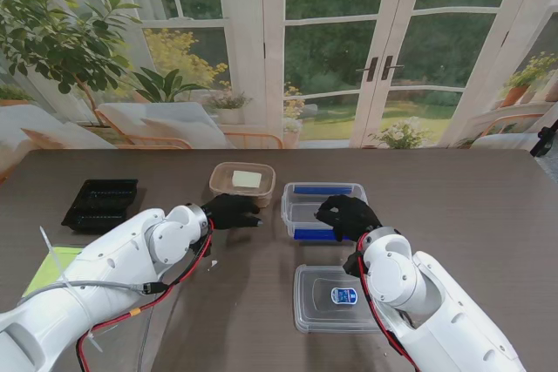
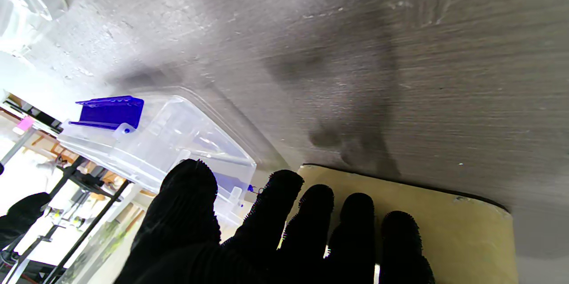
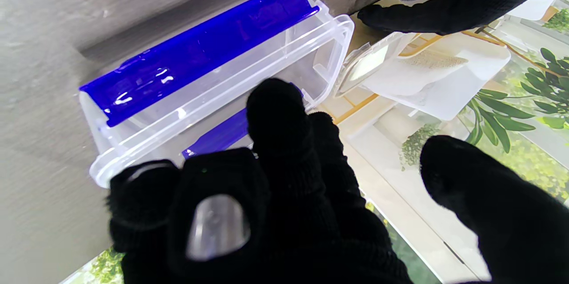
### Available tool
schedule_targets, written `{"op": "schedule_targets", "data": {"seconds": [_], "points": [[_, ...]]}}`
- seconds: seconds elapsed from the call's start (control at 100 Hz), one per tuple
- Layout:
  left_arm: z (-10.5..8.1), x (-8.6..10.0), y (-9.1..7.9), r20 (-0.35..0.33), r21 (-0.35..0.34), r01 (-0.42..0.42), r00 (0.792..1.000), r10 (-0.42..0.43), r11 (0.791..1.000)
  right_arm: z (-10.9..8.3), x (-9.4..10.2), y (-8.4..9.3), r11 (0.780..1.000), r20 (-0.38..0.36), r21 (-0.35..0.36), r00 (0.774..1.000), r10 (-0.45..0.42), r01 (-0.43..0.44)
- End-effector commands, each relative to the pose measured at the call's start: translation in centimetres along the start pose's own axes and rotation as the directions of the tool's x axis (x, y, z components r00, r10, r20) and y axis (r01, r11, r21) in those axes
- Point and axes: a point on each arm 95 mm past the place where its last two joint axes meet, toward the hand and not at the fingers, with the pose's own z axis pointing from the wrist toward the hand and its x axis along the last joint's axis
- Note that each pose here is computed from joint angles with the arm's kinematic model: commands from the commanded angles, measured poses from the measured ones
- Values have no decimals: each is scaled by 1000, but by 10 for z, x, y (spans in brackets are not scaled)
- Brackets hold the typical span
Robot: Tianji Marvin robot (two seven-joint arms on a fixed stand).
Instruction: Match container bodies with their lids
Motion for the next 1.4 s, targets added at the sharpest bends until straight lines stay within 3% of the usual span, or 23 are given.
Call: {"op": "schedule_targets", "data": {"seconds": [0.0,0.34,0.69,1.39], "points": [[-2,7,0,-18,-21,2,1000,-2,1000,0,0,-3,1000,-4,16,1000,3,-3],[-23,23,-6,-44,-12,-14,999,13,1000,-1,2,-2,1000,-16,7,1000,2,-1],[-60,38,-15,-54,45,-79,995,81,996,-13,4,0,1000,-49,-20,999,-2,1],[-130,39,-5,50,112,-127,991,122,986,-43,2,-1,999,-173,-34,985,-18,12]]}}
